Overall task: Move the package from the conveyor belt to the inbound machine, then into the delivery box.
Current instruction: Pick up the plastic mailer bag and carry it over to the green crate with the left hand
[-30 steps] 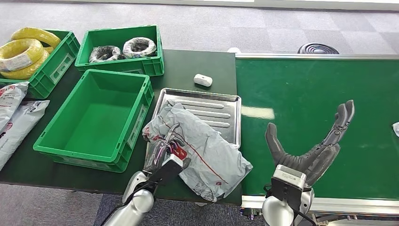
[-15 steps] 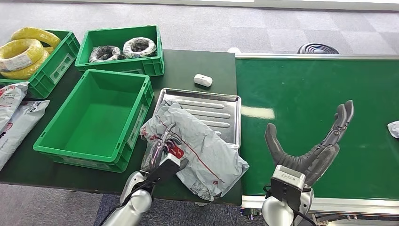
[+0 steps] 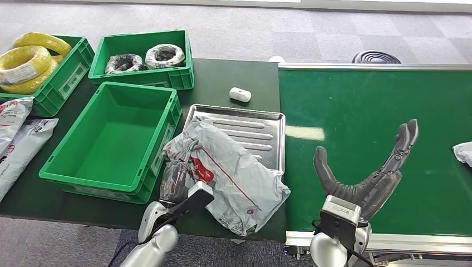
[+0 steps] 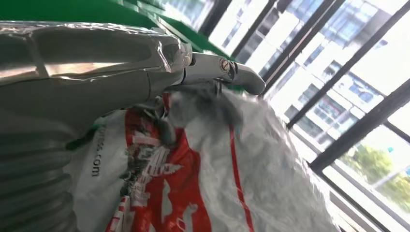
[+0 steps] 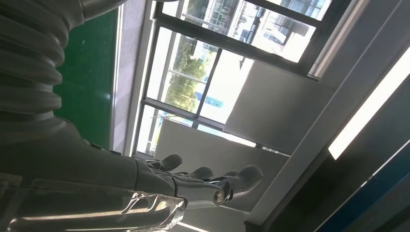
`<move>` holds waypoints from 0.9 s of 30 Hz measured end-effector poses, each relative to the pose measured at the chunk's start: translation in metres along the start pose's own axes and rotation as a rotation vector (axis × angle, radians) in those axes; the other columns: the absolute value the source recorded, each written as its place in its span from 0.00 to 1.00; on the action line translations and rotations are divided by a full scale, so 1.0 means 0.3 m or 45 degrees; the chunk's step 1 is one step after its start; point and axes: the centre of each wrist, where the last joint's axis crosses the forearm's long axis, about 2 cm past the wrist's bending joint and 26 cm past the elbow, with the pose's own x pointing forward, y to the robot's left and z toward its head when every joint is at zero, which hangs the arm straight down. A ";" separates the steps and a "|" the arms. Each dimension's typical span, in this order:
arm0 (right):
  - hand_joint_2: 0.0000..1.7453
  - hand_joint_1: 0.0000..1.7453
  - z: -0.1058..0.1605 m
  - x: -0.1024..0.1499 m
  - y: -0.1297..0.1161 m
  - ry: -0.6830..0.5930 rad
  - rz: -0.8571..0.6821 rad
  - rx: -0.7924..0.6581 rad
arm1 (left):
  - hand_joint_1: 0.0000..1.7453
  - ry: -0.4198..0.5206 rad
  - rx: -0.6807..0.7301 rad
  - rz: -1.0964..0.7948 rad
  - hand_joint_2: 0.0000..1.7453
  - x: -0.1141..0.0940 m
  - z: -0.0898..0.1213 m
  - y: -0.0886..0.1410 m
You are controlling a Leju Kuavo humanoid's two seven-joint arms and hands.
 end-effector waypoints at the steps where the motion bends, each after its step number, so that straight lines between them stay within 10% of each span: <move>1: 1.00 0.00 0.000 0.000 0.000 0.000 0.000 0.000 | 0.95 -0.006 0.011 -0.055 1.00 0.002 -0.006 0.003; 27: 1.00 0.00 0.000 0.009 0.009 -0.002 -0.023 0.002 | 1.00 0.034 -0.028 -0.161 1.00 -0.025 -0.078 -0.042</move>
